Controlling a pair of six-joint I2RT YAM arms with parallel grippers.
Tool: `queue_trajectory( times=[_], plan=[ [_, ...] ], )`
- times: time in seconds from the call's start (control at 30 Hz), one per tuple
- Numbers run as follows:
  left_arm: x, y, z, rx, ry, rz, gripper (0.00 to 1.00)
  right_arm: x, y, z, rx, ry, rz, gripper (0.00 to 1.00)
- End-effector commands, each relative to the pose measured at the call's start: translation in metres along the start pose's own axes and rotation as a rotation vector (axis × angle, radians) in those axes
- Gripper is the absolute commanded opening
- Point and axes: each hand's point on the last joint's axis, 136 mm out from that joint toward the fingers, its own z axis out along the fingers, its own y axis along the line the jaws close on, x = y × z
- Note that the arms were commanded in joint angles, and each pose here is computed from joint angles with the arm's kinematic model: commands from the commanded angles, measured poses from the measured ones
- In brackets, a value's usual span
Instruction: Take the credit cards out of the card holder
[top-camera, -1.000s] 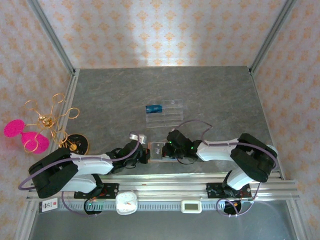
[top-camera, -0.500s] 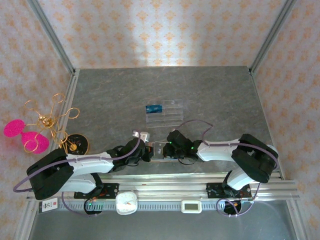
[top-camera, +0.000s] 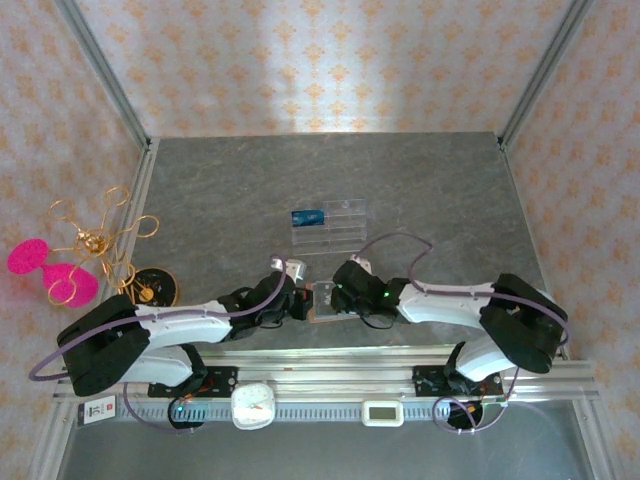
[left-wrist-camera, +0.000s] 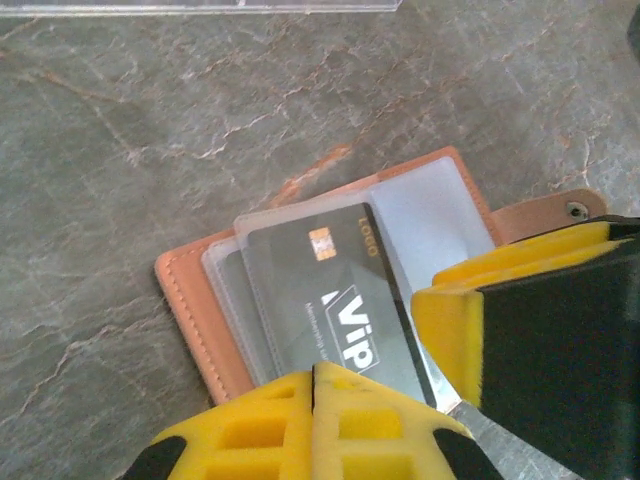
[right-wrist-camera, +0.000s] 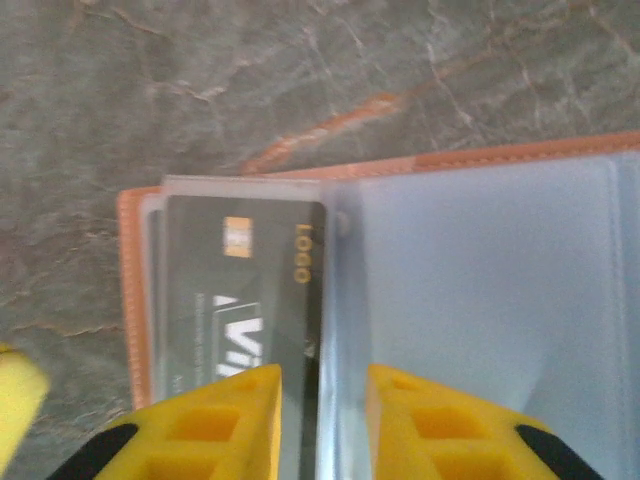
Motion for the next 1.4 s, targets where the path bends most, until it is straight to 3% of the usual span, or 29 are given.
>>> queue_trajectory(
  times=[0.0, 0.1, 0.4, 1.37],
  plan=[
    [-0.011, -0.01, 0.006, 0.003, -0.02, 0.031, 0.0, -0.006, 0.014, -0.009, -0.076, -0.033, -0.04, 0.28],
    [-0.013, -0.01, 0.005, -0.006, -0.026, 0.034, 0.0, 0.0, 0.028, -0.007, -0.155, 0.012, -0.052, 0.27],
    [-0.01, 0.0, -0.004, -0.024, -0.039, 0.015, 0.0, 0.011, 0.008, 0.006, -0.1, 0.037, -0.014, 0.26],
    [-0.009, 0.007, -0.011, -0.04, -0.056, 0.002, 0.0, 0.015, 0.013, 0.009, -0.128, 0.055, -0.031, 0.25]
  ],
)
